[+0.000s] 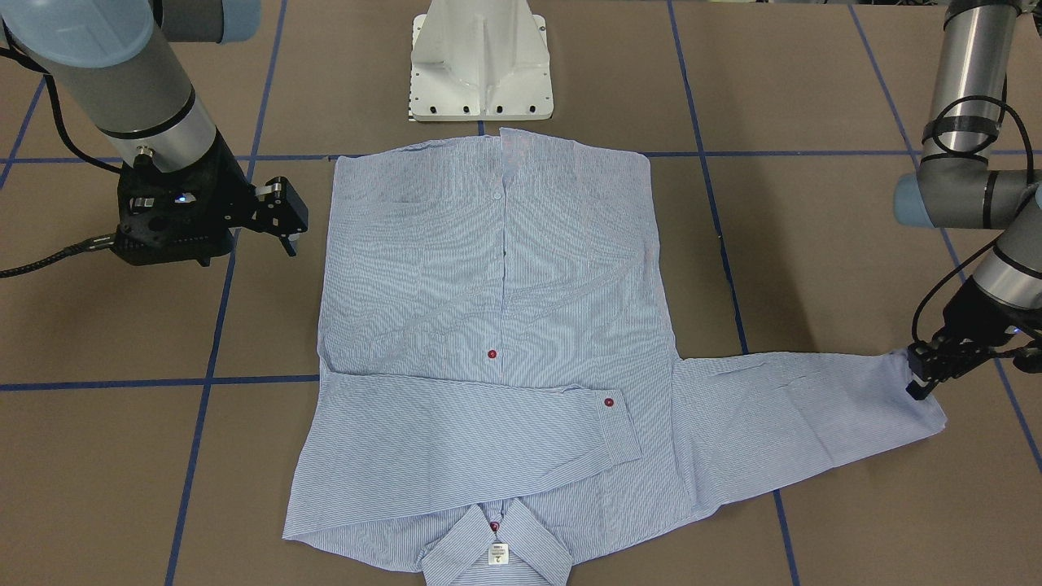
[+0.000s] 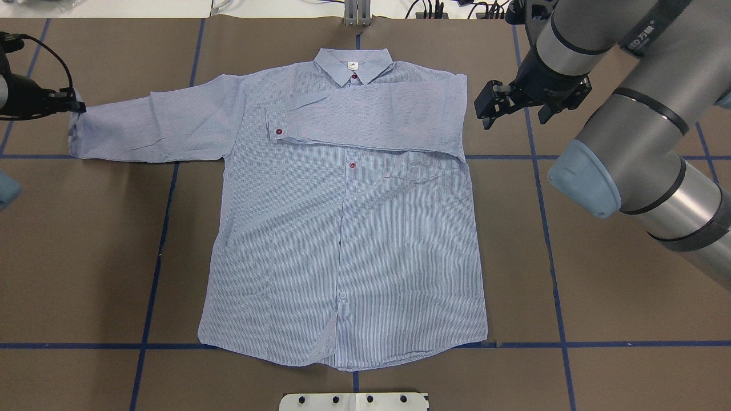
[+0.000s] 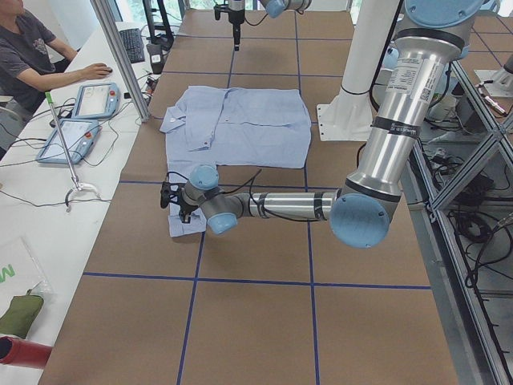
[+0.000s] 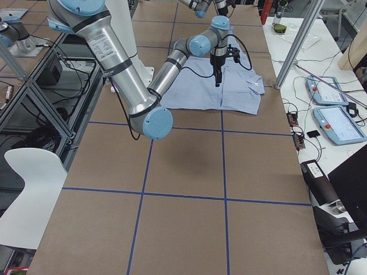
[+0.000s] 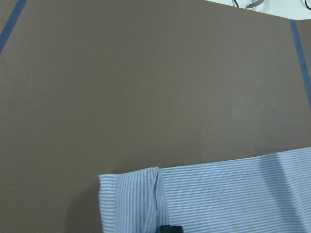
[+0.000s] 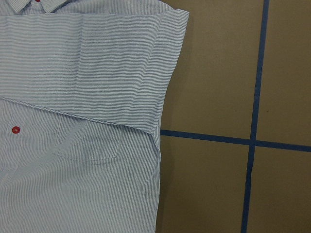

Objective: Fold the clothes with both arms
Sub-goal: 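Grasp the other sleeve with the left gripper and swing it over the chest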

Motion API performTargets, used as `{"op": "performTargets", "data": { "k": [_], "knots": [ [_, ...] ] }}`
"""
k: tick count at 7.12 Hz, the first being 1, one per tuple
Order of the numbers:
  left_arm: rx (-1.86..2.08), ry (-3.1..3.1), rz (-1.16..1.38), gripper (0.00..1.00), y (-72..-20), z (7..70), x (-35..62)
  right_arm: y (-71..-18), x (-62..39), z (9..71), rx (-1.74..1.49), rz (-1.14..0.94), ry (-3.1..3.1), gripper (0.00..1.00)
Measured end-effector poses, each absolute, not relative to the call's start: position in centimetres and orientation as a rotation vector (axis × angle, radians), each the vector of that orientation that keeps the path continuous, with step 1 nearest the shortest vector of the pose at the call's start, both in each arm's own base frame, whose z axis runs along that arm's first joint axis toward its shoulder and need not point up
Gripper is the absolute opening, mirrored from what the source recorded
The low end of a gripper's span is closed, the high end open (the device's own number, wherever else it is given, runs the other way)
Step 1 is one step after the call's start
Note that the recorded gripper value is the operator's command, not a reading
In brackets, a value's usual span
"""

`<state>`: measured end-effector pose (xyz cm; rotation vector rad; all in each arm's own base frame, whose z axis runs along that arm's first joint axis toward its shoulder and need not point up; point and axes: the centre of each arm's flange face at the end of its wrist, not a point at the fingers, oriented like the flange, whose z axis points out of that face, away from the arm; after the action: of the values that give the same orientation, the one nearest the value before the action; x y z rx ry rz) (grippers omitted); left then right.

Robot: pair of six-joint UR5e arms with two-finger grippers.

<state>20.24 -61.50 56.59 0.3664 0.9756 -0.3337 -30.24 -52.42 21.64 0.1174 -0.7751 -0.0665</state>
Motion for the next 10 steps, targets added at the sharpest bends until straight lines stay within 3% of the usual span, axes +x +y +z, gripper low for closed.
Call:
{"op": "performTargets", "data": {
  "k": [6, 10],
  "knots": [
    [0.103, 1.199, -0.542, 0.0, -65.2, 34.4, 29.2, -51.0, -26.1, 26.8, 0.069, -0.011, -0.729, 1.0],
    [-0.05, 1.291, -0.608, 0.0, -63.3, 17.4, 36.5, -50.4, -24.9, 27.6, 0.059, -0.002, -0.737, 1.0]
  ]
}}
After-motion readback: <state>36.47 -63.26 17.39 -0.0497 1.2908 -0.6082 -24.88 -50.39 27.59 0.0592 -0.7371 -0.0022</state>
